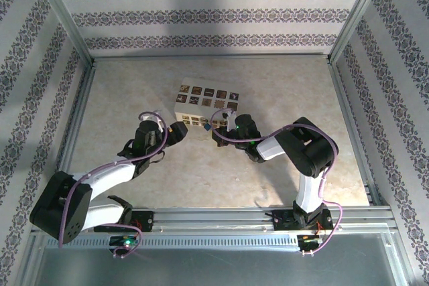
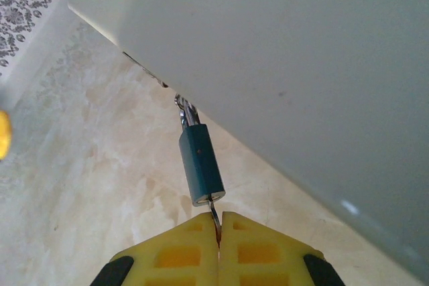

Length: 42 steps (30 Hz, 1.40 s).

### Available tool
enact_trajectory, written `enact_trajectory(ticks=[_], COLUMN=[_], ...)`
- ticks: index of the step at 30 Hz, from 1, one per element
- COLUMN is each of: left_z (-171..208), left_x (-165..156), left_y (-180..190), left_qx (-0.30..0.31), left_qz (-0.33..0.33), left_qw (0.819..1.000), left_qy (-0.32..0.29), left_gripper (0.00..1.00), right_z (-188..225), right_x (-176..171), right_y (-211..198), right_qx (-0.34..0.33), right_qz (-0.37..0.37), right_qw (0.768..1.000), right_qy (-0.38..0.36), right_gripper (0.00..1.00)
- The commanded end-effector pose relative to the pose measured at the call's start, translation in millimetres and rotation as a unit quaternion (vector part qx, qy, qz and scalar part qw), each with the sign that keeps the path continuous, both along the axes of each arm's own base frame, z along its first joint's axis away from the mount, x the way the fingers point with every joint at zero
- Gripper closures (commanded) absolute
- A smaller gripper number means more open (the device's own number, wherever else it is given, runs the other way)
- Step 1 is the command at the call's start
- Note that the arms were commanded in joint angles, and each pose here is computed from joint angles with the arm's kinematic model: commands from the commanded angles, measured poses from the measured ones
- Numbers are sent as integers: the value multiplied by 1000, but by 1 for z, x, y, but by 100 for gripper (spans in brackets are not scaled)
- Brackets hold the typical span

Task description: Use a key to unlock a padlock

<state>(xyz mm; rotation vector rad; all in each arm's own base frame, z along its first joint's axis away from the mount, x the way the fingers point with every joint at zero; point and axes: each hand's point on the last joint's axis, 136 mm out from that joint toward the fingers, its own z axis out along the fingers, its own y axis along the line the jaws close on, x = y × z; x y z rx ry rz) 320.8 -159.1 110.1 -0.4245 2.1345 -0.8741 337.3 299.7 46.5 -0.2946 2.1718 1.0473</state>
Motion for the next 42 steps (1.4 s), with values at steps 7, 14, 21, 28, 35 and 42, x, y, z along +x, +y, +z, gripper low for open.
enact_trajectory(ticks=[7,14,21,28,35,42], left_z=[8,11,2,-4,-7,-9], left_x=[7,18,24,28,35,41], left_y=[-13,-25,-35,-43,-54,-69], left_qx=[-93,-169,-200,-230,-264,-298], left_qz=[3,16,14,12,2,-8], left_qw=[996,985,978,972,963,953], left_qy=[6,22,48,53,59,57], left_gripper=[28,36,38,39,40,43], right_z=[20,31,42,52,55,54], right_x=[-13,-14,-10,-8,-4,-4], right_y=[6,16,20,25,21,17], right_qx=[42,78,107,134,152,155], right_qz=[4,10,4,3,-6,-10], right_qw=[998,993,988,981,974,972], right_qy=[49,88,113,139,167,177], right_gripper=[100,100,100,100,100,100])
